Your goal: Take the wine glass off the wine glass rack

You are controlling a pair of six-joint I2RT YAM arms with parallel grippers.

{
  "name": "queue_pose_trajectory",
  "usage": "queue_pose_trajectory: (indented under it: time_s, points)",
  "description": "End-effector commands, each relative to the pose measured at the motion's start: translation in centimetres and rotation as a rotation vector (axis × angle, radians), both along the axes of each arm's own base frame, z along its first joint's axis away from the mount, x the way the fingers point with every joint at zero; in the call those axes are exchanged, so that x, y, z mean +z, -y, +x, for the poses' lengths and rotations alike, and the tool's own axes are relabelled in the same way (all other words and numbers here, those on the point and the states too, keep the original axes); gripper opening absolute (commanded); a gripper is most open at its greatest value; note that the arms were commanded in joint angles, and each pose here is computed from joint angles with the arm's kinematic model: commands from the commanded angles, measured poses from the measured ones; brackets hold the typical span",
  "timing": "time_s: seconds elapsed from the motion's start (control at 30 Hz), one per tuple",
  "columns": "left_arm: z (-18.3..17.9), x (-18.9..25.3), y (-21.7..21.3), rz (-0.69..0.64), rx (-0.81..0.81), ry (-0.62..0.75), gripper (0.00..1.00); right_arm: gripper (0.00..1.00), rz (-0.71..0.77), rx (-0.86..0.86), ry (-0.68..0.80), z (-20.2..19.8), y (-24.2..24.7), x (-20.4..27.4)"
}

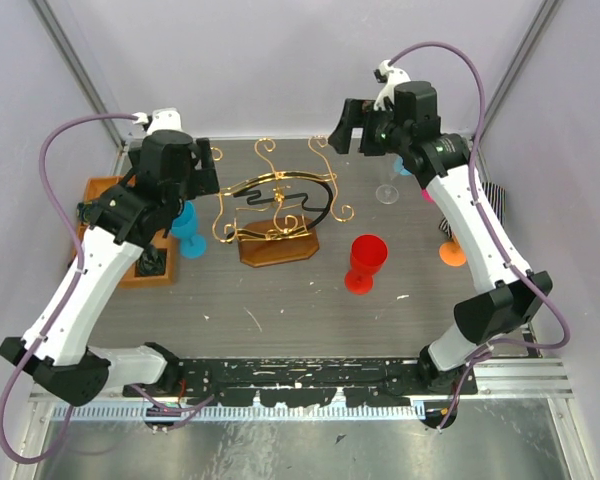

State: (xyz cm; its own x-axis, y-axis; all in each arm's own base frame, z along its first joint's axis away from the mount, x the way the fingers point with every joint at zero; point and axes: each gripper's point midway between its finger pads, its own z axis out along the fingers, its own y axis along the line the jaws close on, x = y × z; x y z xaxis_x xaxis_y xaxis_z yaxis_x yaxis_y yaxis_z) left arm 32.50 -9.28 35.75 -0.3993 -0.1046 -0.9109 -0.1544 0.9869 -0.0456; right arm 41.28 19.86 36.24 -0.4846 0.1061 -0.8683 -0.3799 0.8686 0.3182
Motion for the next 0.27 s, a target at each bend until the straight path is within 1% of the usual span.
queue_pose_trajectory:
  time_s: [0.0,0.23]
  points:
    - [-1.18,-0.41,0.08,-0.02,-0.063,-0.053,0.98,1.0,0.024,-0.086,0.017,0.42,1.5,1.44]
    - [-1.29,-0.52,0.06,-0.031,-0.07,-0.052,0.98,1.0,0.024,-0.069,0.014,0.53,1.38,1.35]
